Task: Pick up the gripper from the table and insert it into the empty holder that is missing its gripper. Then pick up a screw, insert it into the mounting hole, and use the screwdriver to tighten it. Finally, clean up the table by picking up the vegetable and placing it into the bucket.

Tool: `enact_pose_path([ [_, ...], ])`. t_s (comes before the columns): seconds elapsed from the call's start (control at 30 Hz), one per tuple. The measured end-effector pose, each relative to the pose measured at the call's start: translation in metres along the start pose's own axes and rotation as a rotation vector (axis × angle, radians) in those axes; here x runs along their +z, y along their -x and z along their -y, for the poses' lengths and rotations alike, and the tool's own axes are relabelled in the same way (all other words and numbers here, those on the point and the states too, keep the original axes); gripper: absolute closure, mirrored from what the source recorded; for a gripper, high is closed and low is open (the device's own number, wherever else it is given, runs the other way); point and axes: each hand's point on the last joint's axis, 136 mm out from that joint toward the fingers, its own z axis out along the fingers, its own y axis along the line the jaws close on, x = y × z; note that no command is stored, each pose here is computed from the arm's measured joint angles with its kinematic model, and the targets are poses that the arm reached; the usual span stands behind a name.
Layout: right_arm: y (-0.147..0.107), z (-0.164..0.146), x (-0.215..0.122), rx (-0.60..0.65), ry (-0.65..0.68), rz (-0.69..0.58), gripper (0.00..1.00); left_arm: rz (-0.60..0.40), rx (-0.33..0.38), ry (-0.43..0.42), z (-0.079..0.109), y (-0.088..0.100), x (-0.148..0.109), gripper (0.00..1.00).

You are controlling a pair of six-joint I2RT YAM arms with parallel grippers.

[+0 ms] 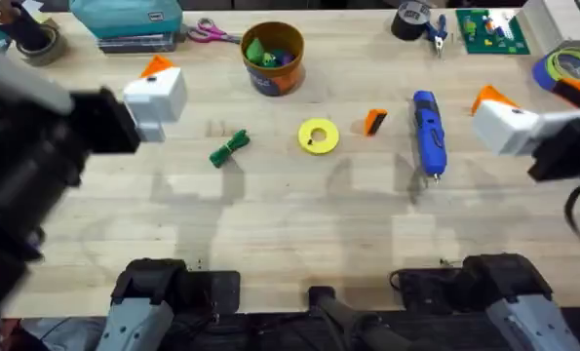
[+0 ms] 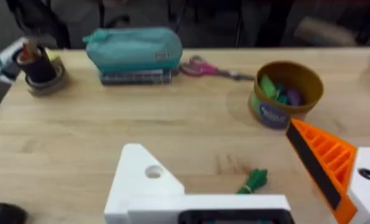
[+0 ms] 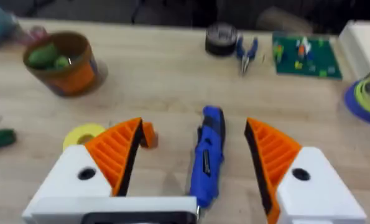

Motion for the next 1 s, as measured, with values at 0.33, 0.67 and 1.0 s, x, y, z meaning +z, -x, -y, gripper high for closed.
enact_pose_path([
  [0.33, -0.013, 0.002, 0.042, 0.025, 0.003, -0.449, 0.005, -0.391, 0.019, 0.003, 0.002, -0.008, 0.045, 0.015],
  [0.67, -0.045, 0.003, 0.067, 0.04, 0.005, -0.705, 0.004, -0.694, 0.034, 0.005, 0.004, -0.061, 0.082, 0.015],
  [1.0, -0.049, 0.004, 0.071, 0.041, 0.006, -0.726, 0.006, -0.75, 0.037, 0.005, 0.004, -0.074, 0.089, 0.015],
])
